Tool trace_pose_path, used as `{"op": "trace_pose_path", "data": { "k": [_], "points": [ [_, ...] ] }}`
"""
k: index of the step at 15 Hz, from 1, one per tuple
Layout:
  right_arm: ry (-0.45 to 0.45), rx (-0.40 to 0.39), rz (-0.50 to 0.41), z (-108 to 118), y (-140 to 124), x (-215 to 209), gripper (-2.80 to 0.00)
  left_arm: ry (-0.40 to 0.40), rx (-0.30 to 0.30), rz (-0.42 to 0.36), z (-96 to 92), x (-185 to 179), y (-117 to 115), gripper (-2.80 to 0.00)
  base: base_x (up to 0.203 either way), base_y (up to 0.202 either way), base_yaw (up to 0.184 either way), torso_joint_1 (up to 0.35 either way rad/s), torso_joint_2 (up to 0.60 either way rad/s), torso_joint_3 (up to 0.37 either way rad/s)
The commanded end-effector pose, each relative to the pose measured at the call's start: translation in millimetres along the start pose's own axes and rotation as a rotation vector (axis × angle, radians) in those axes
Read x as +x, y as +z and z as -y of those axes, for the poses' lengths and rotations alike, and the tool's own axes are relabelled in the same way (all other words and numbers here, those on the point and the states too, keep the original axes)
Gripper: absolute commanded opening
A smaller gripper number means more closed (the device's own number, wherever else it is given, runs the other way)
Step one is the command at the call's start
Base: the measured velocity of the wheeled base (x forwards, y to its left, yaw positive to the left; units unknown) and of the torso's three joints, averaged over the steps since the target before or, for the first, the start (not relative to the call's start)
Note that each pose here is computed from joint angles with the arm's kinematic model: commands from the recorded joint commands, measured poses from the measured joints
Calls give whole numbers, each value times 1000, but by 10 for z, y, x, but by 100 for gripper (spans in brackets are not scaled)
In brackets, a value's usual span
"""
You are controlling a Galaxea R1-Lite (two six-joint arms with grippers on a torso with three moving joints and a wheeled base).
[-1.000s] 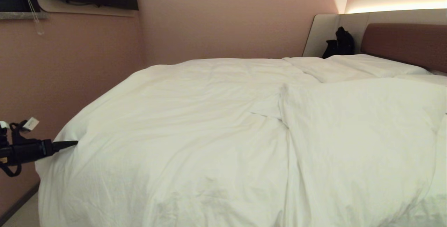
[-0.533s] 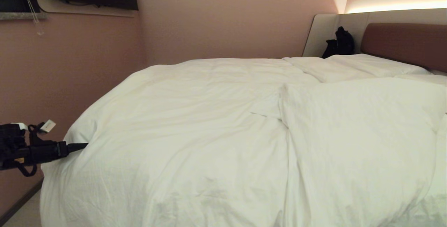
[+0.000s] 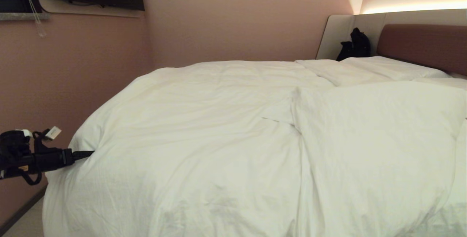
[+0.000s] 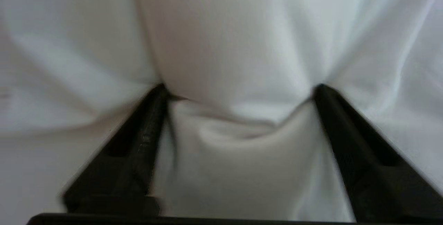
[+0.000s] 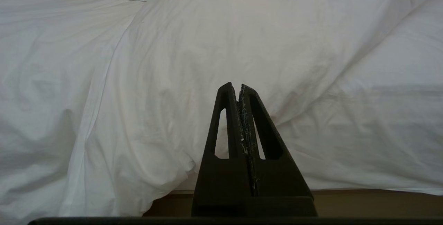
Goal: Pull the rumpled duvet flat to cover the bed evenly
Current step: Flatten the corners of the folded blanket
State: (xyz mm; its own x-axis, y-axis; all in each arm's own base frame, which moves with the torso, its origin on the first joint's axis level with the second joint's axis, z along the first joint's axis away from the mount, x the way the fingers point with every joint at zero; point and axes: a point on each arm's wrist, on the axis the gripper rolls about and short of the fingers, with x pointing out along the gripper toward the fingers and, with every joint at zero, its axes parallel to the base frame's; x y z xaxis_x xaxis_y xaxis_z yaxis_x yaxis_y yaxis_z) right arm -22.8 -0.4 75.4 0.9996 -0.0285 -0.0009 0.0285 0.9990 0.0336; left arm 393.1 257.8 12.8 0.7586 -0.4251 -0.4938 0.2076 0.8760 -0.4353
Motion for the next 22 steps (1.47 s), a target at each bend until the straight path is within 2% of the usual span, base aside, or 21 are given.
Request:
{"op": "trace_pose_path", "data": {
  "k": [1, 9, 16, 18, 19, 22],
  "points": [
    [1, 0, 1, 0, 0, 0, -280, -5, 1, 2, 8, -6, 5, -280, 0, 0, 0, 0, 0, 0],
    [0, 0, 1, 0, 0, 0, -280, 5, -1, 13, 61, -137, 77, -280, 0, 0, 0, 0, 0, 0],
    [1, 0, -1, 0, 1, 1, -280, 82, -52, 59, 225, -862, 335, -280, 0, 0, 0, 0, 0, 0],
    [1, 0, 1, 0, 0, 0, -280, 103, -36, 84, 359, -1070, 460, -280, 0, 0, 0, 0, 0, 0],
    [1, 0, 1, 0, 0, 0, -280, 110, -24, 98, 494, -1201, 551, -280, 0, 0, 0, 0, 0, 0],
    [1, 0, 1, 0, 0, 0, -280, 134, 43, 163, 1076, -1671, 849, -280, 0, 0, 0, 0, 0, 0]
  ]
}}
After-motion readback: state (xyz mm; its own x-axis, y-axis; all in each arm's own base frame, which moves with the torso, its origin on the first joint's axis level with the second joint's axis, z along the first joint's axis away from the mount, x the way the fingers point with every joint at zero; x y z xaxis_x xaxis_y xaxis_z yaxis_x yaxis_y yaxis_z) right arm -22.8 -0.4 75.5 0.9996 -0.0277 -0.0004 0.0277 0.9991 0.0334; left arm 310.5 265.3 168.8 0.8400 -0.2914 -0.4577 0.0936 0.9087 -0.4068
